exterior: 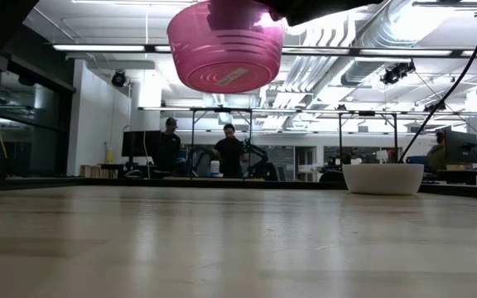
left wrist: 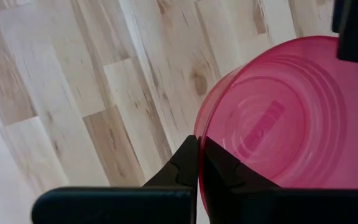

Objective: Nest bowls inside each other
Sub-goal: Stack the pink bowl on top of the yellow bowl

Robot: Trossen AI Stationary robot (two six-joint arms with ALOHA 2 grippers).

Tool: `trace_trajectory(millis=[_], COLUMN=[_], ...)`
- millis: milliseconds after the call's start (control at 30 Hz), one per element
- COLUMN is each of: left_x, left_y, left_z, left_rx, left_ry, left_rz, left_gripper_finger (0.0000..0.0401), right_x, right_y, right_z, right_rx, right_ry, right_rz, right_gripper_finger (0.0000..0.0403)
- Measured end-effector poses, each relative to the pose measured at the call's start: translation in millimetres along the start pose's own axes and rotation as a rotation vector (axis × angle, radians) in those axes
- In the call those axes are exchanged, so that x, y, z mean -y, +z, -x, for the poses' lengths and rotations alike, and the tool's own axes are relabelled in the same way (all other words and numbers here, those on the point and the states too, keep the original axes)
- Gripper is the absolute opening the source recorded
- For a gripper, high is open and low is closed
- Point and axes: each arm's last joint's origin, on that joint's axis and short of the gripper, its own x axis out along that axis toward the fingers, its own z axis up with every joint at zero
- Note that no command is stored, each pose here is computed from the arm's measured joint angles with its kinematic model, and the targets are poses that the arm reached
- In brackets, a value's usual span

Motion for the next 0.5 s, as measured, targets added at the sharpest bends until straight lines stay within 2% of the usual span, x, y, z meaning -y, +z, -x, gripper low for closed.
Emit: trace_trajectory(millis=[167,500], left_x=[-0.3,0.3], left_y=[0.1,-0.4], left_z=[-0.1,-0.4], left_rx=[0.0,-0.001], left_ry=[0.005,-0.019], left_rz=[-0.003,-0.012], left_gripper_finger=[0.0,0.0001], right_x=[2.6,5.0], right_y=[0.0,1.1], right_z=[-1.1,-1.8], right_rx=[0.018,0.048], right_ry=[0.012,0.027], right_rz=[0.007,0.018], right_gripper_finger=[0.0098,0.0033])
